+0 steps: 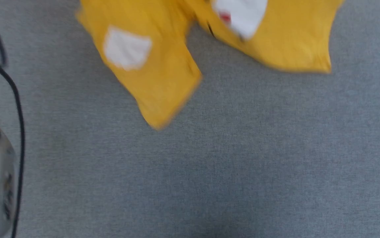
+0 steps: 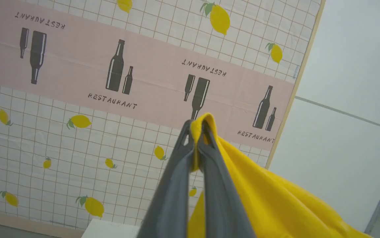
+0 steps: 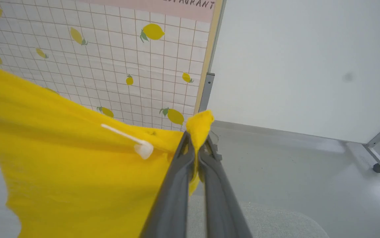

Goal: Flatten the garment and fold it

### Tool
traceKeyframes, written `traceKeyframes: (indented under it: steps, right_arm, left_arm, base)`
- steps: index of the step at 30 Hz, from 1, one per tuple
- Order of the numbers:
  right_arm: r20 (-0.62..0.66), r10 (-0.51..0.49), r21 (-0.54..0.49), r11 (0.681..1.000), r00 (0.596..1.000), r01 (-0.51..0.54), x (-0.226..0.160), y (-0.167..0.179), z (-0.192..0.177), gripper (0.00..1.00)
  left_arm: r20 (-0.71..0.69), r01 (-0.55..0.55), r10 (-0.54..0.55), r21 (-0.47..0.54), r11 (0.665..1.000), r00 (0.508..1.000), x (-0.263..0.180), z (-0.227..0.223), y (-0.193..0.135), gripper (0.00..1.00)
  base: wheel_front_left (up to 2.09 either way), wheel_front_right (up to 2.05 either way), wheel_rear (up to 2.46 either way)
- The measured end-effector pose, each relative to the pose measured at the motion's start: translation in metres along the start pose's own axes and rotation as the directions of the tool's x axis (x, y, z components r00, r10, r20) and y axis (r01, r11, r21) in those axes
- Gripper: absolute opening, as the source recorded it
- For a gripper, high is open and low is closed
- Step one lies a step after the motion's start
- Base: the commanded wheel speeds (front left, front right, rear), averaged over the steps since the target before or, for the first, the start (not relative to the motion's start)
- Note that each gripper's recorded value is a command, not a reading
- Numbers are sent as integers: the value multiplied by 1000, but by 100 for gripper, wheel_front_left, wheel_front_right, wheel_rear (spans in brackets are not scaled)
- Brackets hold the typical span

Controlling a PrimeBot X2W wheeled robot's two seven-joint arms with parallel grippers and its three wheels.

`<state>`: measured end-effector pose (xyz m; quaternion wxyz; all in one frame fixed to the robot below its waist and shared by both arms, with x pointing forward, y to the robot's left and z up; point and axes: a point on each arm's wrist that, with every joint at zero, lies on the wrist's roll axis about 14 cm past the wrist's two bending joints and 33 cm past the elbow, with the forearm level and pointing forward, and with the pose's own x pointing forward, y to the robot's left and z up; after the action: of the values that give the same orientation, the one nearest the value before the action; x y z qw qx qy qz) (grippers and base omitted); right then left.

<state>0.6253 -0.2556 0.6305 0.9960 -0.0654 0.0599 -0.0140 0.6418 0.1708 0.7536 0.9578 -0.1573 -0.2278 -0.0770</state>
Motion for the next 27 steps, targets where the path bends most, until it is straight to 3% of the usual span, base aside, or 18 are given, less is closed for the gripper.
traceKeyframes:
  steps: [4, 9, 13, 16, 21, 24, 27]
  right_arm:
    - [79, -33, -43, 998, 996, 36, 21, -1, 15, 0]
    - [217, -58, -87, 993, 975, 78, 34, -2, 42, 0]
    - [289, -55, -106, 990, 956, 89, 39, 0, 48, 0]
    - [262, -36, -109, 992, 964, 67, 46, 6, 29, 0]
    - [102, 39, -105, 994, 994, -28, 44, 28, -44, 0]
    - [9, 85, -76, 994, 996, -84, 29, 39, -85, 0]
    - [-81, 128, -27, 991, 988, -130, 4, 49, -122, 0]
  left_arm:
    - [159, -19, 17, 12, 1000, 987, 22, 20, 5, 0]
    - [373, -1, -8, 24, 1000, 928, 33, 52, 4, 0]
    - [405, 16, -36, 51, 999, 914, 35, 46, 8, 0]
    - [314, 24, -55, 101, 995, 948, 33, 14, 15, 0]
    - [-18, 15, -11, 200, 980, 1000, -7, -86, 52, 0]
    - [-256, 53, 11, 244, 968, 967, -53, -144, 68, 0]
    - [-479, 81, 45, 239, 968, 877, -113, -188, 80, 0]
  base:
    - [0, 0, 0]
    - [0, 0, 0]
    - [0, 0, 0]
    - [0, 0, 0]
    - [0, 0, 0]
    - [0, 0, 0]
    - [0, 0, 0]
